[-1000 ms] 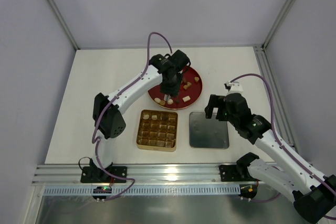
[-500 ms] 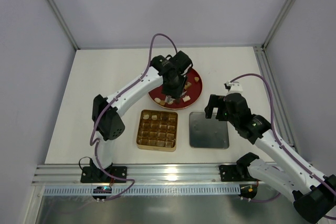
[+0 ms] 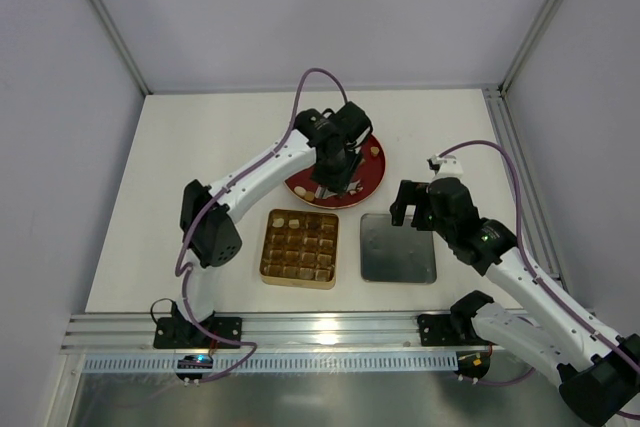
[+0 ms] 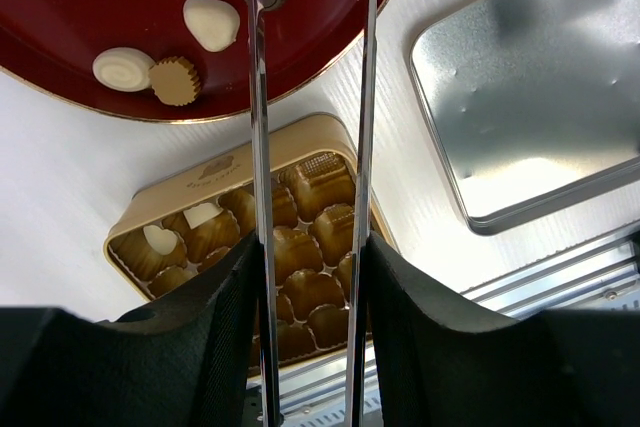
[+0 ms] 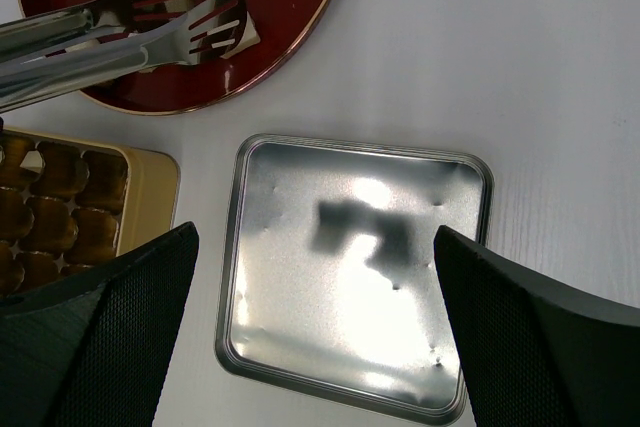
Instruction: Pack the chocolate
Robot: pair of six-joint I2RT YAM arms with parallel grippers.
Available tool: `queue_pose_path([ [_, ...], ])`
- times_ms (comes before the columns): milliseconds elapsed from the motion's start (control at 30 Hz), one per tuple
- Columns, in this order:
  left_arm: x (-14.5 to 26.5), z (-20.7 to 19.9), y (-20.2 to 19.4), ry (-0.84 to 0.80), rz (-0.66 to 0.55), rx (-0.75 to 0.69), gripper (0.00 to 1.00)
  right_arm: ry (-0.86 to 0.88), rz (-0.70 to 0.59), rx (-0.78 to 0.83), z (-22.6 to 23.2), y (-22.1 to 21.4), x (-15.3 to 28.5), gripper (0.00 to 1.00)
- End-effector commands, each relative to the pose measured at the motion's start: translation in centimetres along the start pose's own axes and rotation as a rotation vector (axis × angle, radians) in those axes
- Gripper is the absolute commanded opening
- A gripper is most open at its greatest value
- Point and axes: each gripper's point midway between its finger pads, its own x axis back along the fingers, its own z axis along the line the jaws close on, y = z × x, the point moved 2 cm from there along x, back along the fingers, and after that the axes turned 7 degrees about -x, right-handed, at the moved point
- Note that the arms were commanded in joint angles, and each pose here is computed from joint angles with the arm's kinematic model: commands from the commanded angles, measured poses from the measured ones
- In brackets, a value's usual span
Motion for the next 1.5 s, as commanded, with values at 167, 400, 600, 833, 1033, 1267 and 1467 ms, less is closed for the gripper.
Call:
queue_pose_path([
  [167, -0.7, -0.3, 0.6, -0.006, 0.004, -0.051, 0.44, 0.010, -0.056, -0.011, 0.3, 1.6, 0.8, 1.00],
  [400, -1.6, -0.3, 0.7, -0.001, 0.015, -0.052, 0.44, 0.004, -0.055, -0.009, 0.2, 1.5, 0.8, 1.00],
  [600, -1.7, -0.6, 0.7, -0.006, 0.022, -0.055, 0.43, 0.002, -0.054, -0.009, 0.1, 1.5, 0.8, 1.00],
  [833, -1.3, -0.7, 0.5, 0.000, 0.021, -0.055, 0.37, 0.009, -0.055, -0.014, 0.3, 1.5, 0.7, 1.00],
  [1033, -1.0, -0.5, 0.8, 0.012, 0.011, -0.052, 0.29, 0.006, -0.051, -0.013, 0.2, 1.5, 0.7, 1.00],
  [1267, -0.1, -0.1, 1.9, 0.042, -0.029, -0.034, 0.27, 0.005, -0.052, -0.012, 0.2, 1.5, 0.7, 1.00],
  [1467, 1.3, -0.1, 2.7, 0.045, -0.066, -0.018, 0.26, 0.005, -0.052, -0.014, 0.2, 1.5, 0.7, 1.00],
])
